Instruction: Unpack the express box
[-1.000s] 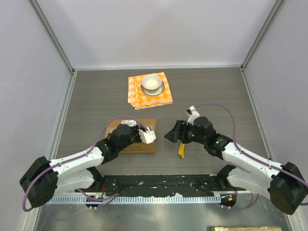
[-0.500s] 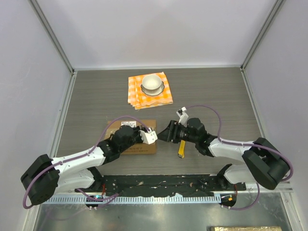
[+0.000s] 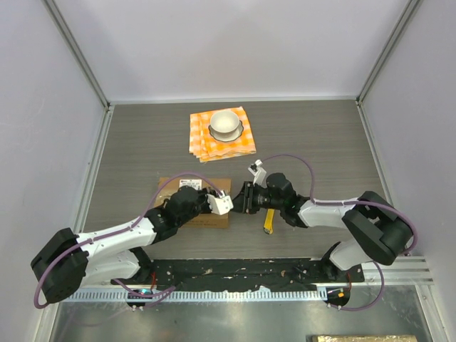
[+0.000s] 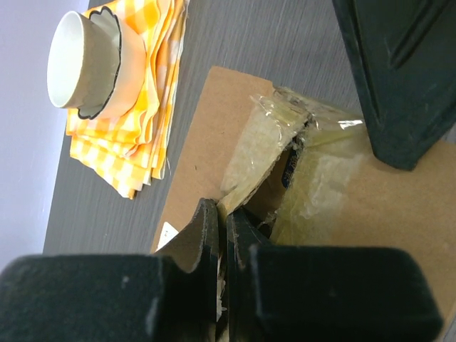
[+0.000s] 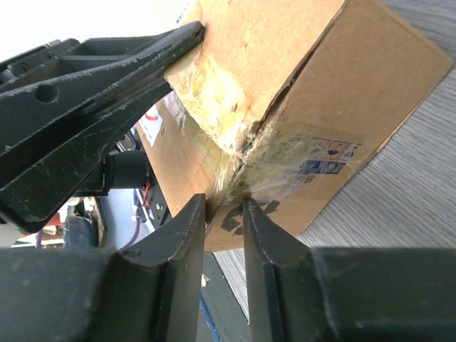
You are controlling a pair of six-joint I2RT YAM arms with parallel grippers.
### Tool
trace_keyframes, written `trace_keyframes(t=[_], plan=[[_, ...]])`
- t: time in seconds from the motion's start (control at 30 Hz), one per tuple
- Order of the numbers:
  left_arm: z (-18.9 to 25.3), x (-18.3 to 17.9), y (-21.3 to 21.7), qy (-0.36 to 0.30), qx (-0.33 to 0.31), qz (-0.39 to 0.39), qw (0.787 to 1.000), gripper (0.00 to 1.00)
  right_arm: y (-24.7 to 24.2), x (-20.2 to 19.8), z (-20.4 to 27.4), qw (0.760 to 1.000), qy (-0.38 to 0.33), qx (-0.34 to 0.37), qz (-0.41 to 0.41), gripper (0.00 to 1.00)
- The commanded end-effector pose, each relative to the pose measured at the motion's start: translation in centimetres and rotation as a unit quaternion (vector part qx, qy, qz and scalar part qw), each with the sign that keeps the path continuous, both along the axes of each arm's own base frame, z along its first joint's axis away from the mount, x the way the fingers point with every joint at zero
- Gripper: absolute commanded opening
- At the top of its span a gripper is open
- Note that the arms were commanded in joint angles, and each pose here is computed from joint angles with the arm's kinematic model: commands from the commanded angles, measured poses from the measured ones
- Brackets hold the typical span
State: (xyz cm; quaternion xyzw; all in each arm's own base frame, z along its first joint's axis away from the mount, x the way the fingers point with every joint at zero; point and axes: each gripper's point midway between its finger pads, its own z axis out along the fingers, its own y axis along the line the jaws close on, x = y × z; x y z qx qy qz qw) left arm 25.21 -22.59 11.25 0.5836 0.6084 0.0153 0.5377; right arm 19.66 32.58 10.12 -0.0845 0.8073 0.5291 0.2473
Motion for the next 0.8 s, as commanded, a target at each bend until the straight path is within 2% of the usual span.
trace_keyframes(t=[0.0,0.17,0.47,0.6,0.77], plan=[[4.9,0.2,-2.9,-0.015,-0.098,-0.017,0.995,0.0,0.5,-1.3,-3.4,0.996,-0.027,-0.083,0.035,0.26],[8.0,0.5,-3.5,0.005,-0.143,0.003,0.99,0.0,-0.5,-2.4,-6.7,0.986,-0.024,-0.162,0.028,0.22],[11.7,2.8,-1.6,0.043,-0.211,0.086,0.973,0.0,-2.8,-3.0,-10.2,0.973,0.02,-0.23,-0.003,0.17],[11.7,2.9,-0.6,0.081,-0.21,0.106,0.969,0.0,-3.5,-3.1,-10.8,0.967,0.029,-0.253,-0.006,0.16],[11.1,2.6,-0.2,0.172,-0.239,0.118,0.948,0.0,-5.3,-3.1,-10.3,0.954,0.013,-0.3,-0.017,0.16]])
